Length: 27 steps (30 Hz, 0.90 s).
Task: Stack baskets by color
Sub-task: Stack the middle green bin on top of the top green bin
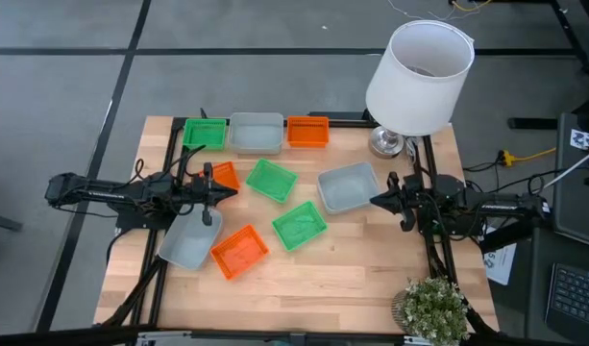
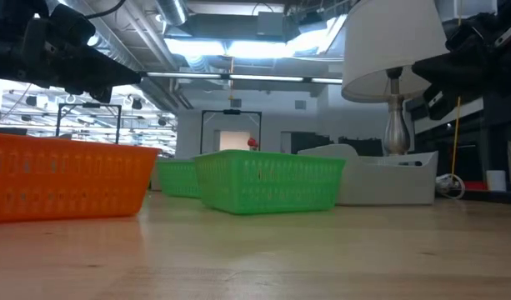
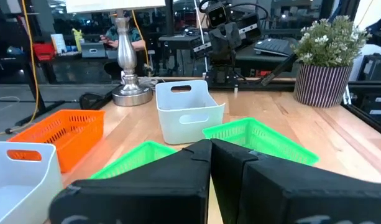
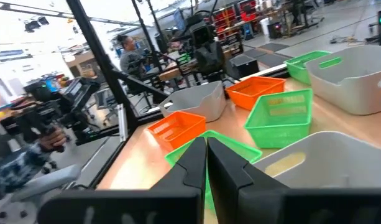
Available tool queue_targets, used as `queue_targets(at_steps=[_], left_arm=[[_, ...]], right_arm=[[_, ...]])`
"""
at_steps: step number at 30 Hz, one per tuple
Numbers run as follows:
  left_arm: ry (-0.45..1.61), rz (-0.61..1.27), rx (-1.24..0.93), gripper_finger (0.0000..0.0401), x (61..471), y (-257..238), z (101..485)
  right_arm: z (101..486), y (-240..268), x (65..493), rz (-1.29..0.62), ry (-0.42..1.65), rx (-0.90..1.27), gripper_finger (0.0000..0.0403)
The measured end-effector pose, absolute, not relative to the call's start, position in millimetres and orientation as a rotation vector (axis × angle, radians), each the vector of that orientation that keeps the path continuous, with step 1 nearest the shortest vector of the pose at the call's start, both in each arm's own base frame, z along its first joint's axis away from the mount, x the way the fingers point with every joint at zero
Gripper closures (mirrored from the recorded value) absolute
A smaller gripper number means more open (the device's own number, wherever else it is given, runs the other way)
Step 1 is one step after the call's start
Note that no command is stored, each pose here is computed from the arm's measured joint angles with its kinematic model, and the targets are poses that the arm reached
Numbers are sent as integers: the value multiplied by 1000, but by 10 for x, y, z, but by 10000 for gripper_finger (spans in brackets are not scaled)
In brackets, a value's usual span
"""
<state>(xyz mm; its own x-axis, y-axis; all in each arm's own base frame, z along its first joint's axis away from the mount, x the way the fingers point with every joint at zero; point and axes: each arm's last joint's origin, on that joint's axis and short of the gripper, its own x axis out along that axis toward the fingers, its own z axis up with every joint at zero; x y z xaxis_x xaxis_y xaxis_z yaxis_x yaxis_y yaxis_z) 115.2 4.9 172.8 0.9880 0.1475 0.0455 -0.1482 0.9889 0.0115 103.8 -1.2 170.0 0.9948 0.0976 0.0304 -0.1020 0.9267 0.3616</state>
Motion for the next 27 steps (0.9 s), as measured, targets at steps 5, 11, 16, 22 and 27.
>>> queue_targets(at_steps=[5, 11, 16, 22, 27], left_arm=[[-43, 148, 11, 401, 1152, 49, 1726], [-40, 149, 31, 401, 1152, 50, 1724], [-34, 151, 115, 401, 1152, 50, 1725], [-38, 152, 164, 401, 1151, 50, 1732], [-37, 152, 164, 401, 1152, 50, 1732]], right_arm=[[1700, 39, 1038, 151, -1, 385, 387], [1700, 62, 1038, 131, -7, 369, 387], [1699, 71, 1038, 111, -12, 327, 387], [1700, 50, 1039, 32, -27, 229, 387], [1700, 45, 1039, 15, -29, 234, 387]])
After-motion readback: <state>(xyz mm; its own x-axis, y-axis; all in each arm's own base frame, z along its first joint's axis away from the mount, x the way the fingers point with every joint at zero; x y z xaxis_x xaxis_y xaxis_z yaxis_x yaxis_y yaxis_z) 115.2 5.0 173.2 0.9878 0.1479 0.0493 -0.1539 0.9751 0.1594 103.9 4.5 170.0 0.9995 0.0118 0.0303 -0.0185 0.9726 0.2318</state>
